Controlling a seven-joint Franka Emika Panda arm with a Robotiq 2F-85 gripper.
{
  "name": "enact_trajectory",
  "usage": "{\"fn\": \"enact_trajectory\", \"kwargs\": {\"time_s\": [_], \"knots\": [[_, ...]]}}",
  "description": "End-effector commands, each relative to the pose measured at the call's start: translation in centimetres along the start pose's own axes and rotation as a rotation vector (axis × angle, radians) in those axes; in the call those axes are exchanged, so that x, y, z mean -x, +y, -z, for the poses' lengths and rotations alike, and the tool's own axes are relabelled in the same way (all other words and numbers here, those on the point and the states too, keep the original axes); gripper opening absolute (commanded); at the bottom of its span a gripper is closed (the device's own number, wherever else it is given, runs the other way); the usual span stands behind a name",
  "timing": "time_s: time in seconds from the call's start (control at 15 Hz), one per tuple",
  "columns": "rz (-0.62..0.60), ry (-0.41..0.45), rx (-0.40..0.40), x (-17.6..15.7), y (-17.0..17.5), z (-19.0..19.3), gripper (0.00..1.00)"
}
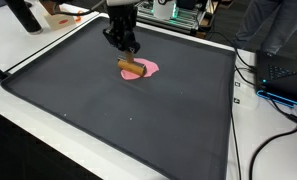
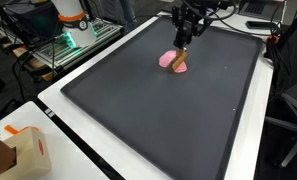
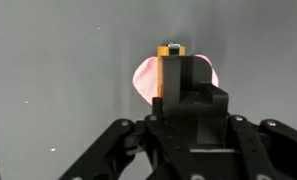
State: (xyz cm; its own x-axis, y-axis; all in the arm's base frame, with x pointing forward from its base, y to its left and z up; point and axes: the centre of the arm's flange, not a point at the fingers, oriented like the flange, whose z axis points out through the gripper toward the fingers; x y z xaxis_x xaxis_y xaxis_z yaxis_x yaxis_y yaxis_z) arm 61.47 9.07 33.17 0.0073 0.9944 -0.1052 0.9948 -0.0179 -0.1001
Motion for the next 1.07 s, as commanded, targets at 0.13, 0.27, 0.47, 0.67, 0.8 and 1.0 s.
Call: {"fn": "enact_trajectory", "kwargs": {"time_s": [0.13,0.27,0.47,0.67,0.8,1.0], "knots": [[-0.025,-0.006,0.076,0.3,-0.4,-2.0,0.23],[-0.010,-0.003,0.038,0.3,-0.5,-2.2,0.23],[0.011,-0.022,-0.026,0.2,-0.5,-2.8,0.23],[0.024,-0.035,-0.090,0.0,-0.7,-3.3,0.23],[0.039,-0.044,-0.135,-0.2,-0.9,-3.5,0.23],[0.048,-0.053,-0.172,-0.3,-1.1,-3.6,0.23]]}}
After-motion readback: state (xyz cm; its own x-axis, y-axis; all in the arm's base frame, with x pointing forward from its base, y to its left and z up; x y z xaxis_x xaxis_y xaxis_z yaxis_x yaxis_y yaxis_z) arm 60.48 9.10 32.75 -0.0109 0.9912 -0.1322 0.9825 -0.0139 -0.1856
